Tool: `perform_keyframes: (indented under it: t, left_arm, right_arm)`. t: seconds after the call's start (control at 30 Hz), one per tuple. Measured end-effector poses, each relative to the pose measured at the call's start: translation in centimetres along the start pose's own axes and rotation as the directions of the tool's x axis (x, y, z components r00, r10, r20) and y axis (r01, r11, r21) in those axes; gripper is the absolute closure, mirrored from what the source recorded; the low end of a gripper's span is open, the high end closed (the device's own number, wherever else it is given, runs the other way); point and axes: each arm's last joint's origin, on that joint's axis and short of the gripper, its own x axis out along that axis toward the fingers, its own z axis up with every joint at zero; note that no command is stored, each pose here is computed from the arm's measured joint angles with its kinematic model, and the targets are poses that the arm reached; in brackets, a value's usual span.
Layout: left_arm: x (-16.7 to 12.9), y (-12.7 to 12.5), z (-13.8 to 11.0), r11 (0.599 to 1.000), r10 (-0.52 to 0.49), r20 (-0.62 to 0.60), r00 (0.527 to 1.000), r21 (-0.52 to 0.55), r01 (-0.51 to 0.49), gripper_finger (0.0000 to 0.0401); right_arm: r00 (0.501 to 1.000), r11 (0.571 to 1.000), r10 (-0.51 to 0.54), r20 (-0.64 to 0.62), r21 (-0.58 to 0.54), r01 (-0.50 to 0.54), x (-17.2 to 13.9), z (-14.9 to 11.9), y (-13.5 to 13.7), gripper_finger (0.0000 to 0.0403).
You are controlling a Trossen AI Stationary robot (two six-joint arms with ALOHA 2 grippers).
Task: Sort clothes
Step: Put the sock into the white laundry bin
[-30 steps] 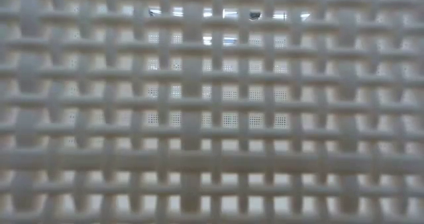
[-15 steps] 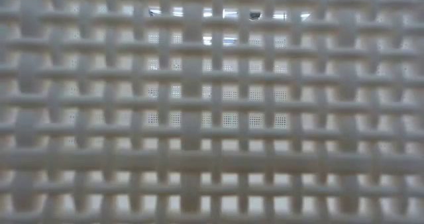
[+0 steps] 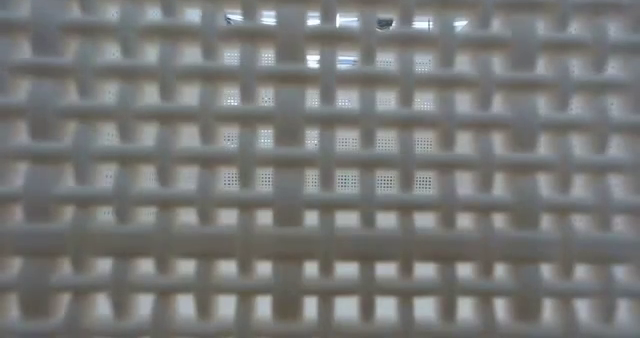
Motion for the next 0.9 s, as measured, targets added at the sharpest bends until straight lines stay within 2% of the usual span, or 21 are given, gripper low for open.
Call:
perform_keyframes:
  t: [0.13,0.2,0.4,0.53,0.63,0.77,0.9]
  left_arm:
    - [0.0,-0.2,0.0,0.984,-0.064,0.005,0.998,-0.164,0.064,0.0218]
    - [0.0,-0.3,0.0,0.979,-0.088,-0.002,0.996,-0.183,0.086,0.0218]
    - [0.0,-0.3,0.0,0.956,-0.106,0.003,0.994,-0.274,0.103,0.0218]
    - [0.0,-0.4,0.1,0.948,-0.155,0.015,0.988,-0.277,0.153,0.0218]
    - [0.0,-0.5,0.1,0.951,-0.164,0.015,0.986,-0.265,0.162,0.0218]
    - [0.0,-0.3,0.6,0.976,-0.146,0.043,0.988,-0.155,0.151,0.0218]
    - [-0.2,0.3,2.5,0.987,-0.099,0.095,0.991,-0.119,0.110,0.0218]
  right_arm:
    - [1.000,1.000,0.001,0.004,0.021,-0.001,0.0,0.0,0.0,0.0183]
    - [1.000,1.000,0.002,0.005,0.025,-0.002,0.0,0.1,0.0,0.0183]
    - [1.000,0.990,0.004,0.010,0.142,-0.005,0.0,0.1,0.0,0.0183]
    - [0.999,0.982,0.016,0.043,0.188,-0.024,0.0,0.4,0.2,0.0183]
    - [0.992,0.977,-0.004,0.126,0.211,-0.023,-0.1,1.1,0.3,0.0183]
    - [0.963,0.975,-0.060,0.261,0.221,0.000,-0.3,2.2,0.4,0.0183]
    - [0.939,0.974,-0.097,0.330,0.228,0.020,-0.5,2.8,0.4,0.0183]
